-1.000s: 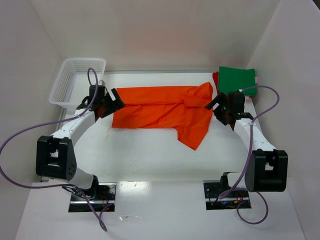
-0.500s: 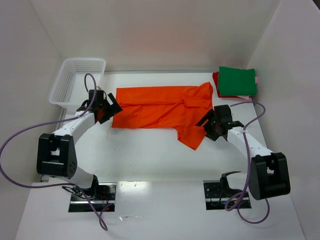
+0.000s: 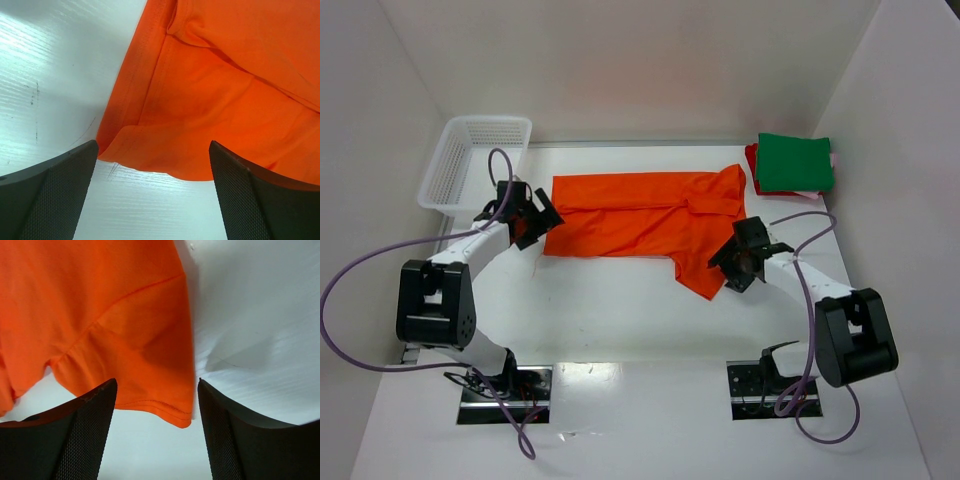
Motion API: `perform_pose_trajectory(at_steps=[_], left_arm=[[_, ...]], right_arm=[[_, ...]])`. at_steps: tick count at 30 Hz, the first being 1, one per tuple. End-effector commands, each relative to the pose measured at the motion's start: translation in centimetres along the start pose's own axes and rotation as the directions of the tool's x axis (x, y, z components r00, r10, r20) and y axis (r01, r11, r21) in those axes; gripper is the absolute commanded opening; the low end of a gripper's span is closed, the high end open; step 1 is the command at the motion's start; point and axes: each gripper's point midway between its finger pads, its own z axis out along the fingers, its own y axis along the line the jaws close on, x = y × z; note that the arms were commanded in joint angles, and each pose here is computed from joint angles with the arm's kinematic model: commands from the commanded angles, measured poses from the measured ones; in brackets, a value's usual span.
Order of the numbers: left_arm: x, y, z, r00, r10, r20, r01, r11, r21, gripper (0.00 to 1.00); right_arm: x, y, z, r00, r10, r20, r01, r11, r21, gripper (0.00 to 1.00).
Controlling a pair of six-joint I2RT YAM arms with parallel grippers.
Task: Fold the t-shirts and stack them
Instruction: Grap the side of the flattened tshirt closest away from the robot with both arms
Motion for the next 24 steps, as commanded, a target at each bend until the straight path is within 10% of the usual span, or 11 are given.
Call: perform_pose_trajectory(at_steps=[1,24], left_arm=[[-0.4,0.1,0.3,1.000,-0.007,0.008,0.007,1.000,0.015,0.99],[2.2,0.8,-0.1,0.996,-0.004,-0.086,0.005,1.000,0.017,0.96]], right_arm=[[0.3,-1.2,0.4,1.000,0.004,0.014,-0.005,0.998,0.063,0.71],[1.0,-2.4,2.3,0.998,-0.050,-0.029,0.055,0.980,0.193,0.08]])
